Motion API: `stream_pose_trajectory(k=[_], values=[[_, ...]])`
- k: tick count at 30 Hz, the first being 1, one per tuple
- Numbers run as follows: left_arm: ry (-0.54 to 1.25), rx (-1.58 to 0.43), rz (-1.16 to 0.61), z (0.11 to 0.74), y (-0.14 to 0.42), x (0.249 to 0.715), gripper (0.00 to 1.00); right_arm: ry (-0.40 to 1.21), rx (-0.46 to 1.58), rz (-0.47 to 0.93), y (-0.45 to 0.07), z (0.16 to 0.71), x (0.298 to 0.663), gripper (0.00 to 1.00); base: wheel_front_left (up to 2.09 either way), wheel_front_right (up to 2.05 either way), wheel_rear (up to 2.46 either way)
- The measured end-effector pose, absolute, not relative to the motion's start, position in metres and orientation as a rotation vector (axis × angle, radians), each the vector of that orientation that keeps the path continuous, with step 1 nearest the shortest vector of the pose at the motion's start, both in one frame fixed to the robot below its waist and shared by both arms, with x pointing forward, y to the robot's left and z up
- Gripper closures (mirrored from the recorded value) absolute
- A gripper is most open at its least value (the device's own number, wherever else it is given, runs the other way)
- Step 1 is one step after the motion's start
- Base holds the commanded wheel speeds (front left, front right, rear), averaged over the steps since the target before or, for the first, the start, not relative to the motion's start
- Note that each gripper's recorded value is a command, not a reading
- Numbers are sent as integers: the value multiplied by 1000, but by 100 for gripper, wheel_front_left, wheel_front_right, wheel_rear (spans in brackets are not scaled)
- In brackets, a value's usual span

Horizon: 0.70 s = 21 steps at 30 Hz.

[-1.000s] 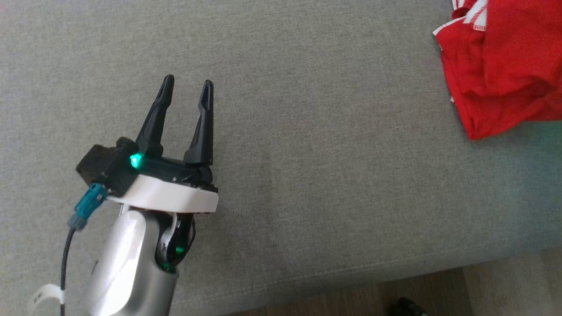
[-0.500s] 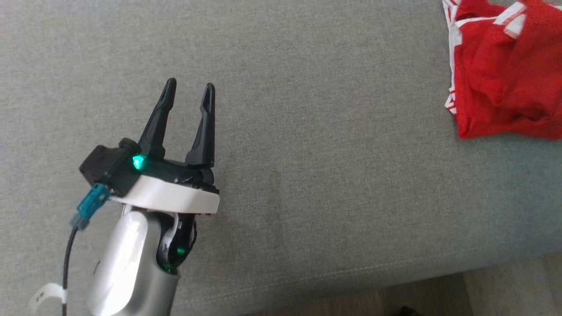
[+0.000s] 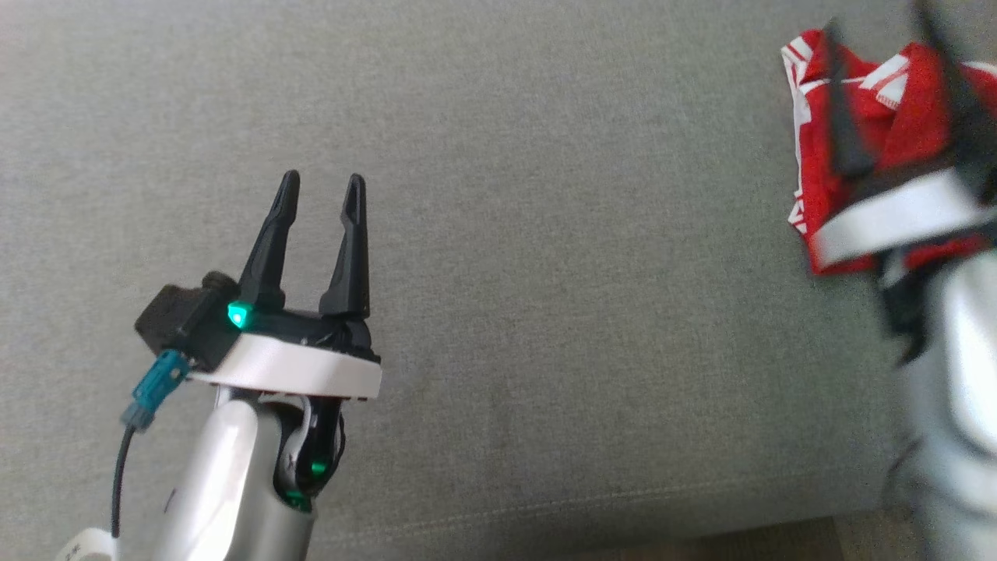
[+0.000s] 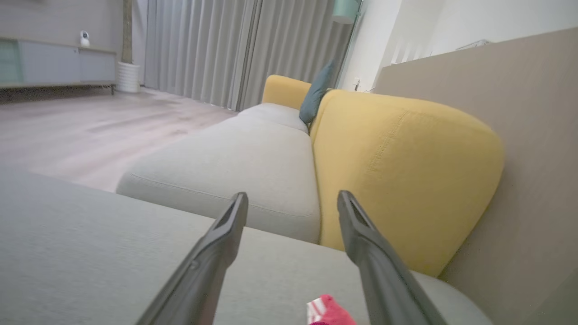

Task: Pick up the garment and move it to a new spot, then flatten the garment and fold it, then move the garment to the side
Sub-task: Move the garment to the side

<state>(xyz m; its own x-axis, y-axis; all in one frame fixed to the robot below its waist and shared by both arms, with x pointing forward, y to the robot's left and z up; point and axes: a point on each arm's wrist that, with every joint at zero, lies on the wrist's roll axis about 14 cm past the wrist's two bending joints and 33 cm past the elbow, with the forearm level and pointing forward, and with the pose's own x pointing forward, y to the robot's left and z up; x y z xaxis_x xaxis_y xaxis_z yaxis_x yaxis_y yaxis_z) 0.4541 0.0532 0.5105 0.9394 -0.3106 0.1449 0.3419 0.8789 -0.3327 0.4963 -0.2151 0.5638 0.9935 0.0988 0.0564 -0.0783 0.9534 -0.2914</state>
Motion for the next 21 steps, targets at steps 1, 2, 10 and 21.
stream_pose_trajectory(k=[1,2,10,21], values=[[-92,-362,-334,512,56,452,0,-76,-258,101,-206,559,491,0,0,0,0],[-96,-360,-329,514,58,450,0,-80,-219,110,-196,553,485,0,0,0,0],[-107,-336,-260,522,78,430,0,-77,-94,140,-162,514,434,0,0,0,0],[-76,-331,-193,513,100,407,0,-73,21,113,-165,505,409,0,0,0,0]])
